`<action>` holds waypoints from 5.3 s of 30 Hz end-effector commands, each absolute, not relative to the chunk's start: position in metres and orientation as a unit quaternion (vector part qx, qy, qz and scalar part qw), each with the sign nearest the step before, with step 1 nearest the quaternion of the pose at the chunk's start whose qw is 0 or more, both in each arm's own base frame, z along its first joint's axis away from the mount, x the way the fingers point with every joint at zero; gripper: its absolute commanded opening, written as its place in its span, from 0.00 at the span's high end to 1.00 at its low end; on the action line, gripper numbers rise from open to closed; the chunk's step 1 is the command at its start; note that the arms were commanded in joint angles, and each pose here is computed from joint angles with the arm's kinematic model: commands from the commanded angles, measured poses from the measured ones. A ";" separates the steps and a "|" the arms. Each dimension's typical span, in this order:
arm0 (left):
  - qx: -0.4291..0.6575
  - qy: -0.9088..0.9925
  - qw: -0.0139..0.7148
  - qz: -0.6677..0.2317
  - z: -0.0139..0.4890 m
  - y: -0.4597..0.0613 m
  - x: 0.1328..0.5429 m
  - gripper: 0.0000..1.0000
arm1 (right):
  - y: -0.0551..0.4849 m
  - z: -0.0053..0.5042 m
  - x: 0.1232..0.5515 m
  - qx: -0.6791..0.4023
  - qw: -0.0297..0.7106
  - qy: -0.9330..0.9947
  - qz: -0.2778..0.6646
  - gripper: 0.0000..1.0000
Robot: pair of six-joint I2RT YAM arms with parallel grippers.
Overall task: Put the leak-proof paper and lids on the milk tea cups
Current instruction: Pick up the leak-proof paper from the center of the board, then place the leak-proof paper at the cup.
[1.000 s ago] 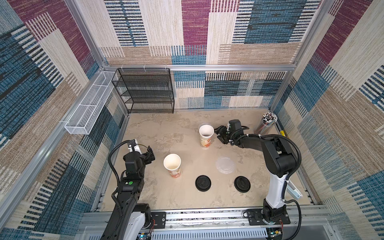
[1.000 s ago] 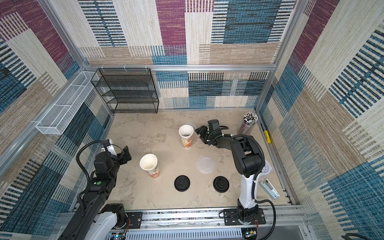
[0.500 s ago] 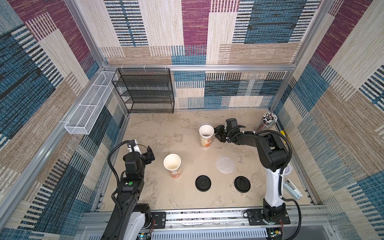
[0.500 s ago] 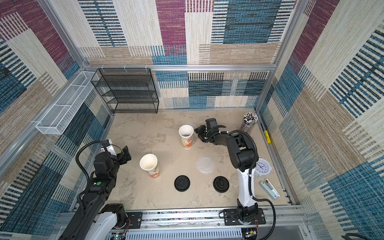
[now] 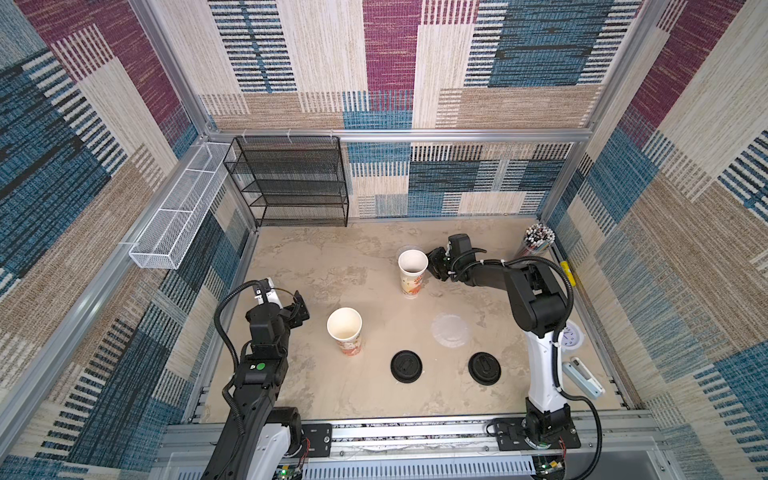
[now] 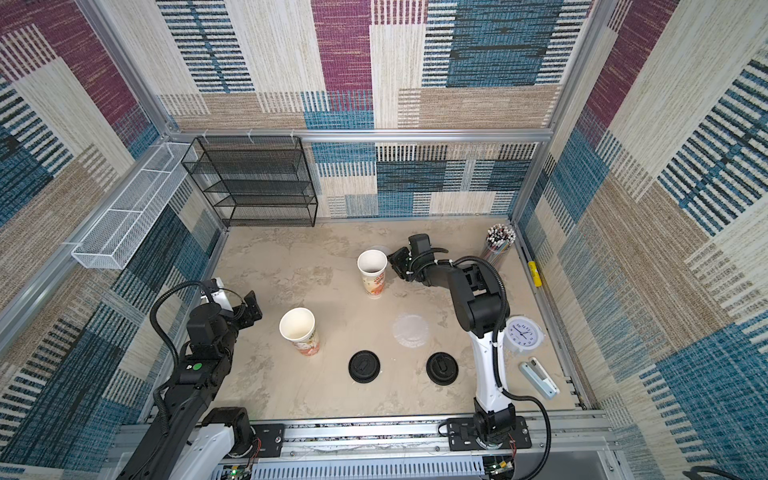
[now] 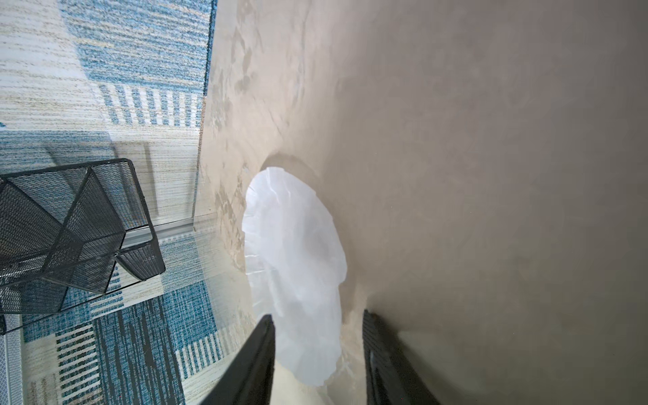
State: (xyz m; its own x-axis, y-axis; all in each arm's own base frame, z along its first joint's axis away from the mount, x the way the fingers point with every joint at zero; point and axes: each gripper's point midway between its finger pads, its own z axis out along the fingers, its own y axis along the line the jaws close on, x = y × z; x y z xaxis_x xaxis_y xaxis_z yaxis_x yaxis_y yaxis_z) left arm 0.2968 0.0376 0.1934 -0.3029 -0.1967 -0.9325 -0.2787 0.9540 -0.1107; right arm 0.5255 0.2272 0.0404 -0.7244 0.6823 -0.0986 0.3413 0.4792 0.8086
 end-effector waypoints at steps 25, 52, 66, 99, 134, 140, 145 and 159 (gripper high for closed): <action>-0.158 0.798 0.580 0.046 0.205 0.043 0.293 0.05 | 0.223 -0.001 0.518 0.336 0.173 0.853 0.360 0.96; -0.326 0.806 0.485 -0.096 0.237 0.027 0.184 0.10 | 0.137 0.225 0.492 0.285 0.401 0.809 0.323 1.00; -0.318 0.830 0.367 -0.275 0.240 -0.038 0.143 0.13 | 0.228 0.336 0.357 0.040 0.351 0.828 0.435 1.00; -0.321 0.817 0.294 -0.377 0.225 -0.074 0.187 0.15 | 0.430 0.223 0.251 -0.172 0.115 0.839 0.503 1.00; -0.312 0.826 0.277 -0.378 0.204 -0.078 0.203 0.27 | 0.420 0.207 0.254 -0.176 0.126 0.866 0.451 0.85; -0.309 0.826 0.278 -0.381 0.205 -0.079 0.204 0.27 | 0.422 0.207 0.251 -0.179 0.125 0.866 0.450 0.93; -0.308 0.827 0.277 -0.380 0.204 -0.079 0.204 0.27 | 0.425 0.206 0.248 -0.185 0.121 0.865 0.450 0.95; -0.308 0.828 0.275 -0.380 0.202 -0.080 0.204 0.27 | 0.426 0.203 0.250 -0.186 0.125 0.871 0.438 0.87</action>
